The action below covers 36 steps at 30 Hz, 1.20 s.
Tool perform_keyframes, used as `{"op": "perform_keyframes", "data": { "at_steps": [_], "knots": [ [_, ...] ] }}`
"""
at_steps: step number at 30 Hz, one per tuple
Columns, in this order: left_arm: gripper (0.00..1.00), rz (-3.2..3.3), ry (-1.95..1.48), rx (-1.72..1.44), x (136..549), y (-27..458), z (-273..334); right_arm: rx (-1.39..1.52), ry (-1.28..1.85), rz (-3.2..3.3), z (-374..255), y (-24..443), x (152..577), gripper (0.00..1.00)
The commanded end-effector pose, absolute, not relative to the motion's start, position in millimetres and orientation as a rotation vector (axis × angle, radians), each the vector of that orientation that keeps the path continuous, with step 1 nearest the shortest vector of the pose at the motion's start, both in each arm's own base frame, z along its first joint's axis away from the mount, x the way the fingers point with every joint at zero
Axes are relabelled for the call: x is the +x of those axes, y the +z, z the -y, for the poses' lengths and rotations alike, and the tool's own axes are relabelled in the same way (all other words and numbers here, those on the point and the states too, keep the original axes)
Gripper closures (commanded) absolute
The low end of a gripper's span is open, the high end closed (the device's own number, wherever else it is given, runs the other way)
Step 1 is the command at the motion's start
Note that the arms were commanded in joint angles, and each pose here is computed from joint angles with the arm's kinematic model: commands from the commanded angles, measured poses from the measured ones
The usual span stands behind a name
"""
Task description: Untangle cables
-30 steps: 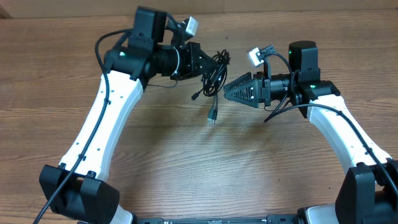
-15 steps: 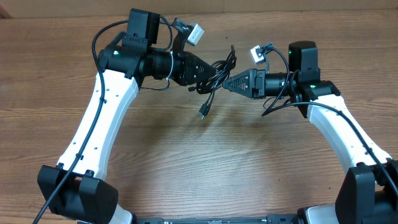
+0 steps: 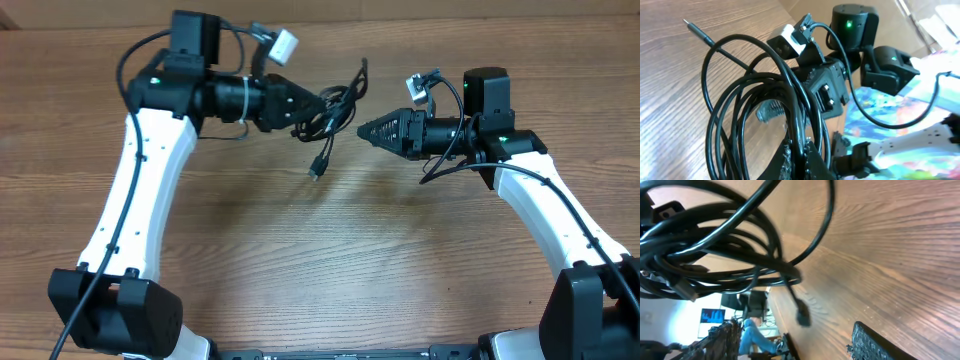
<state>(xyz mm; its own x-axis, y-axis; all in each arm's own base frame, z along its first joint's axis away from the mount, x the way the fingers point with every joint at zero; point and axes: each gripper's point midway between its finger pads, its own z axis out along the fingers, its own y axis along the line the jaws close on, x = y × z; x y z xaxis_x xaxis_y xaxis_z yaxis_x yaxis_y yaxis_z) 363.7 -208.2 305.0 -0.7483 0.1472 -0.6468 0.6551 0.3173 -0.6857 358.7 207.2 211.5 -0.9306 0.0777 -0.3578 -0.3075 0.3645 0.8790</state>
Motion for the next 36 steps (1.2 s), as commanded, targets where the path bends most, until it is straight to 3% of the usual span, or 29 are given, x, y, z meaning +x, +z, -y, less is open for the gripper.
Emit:
{"op": "perform_keyframes", "data": {
  "at_steps": [1,11,36],
  "knots": [
    [0.96,-2.037,-1.541,0.720,358,322,204,-0.285,1.513,-2.220,-207,230,363,0.31],
    [0.96,-1.932,-1.738,0.724,342,345,203,-0.296,1.451,-2.184,-205,233,373,0.31],
    [0.96,-1.960,-1.761,0.700,341,344,206,-0.509,1.545,-2.000,-225,266,364,0.27]
  ]
}}
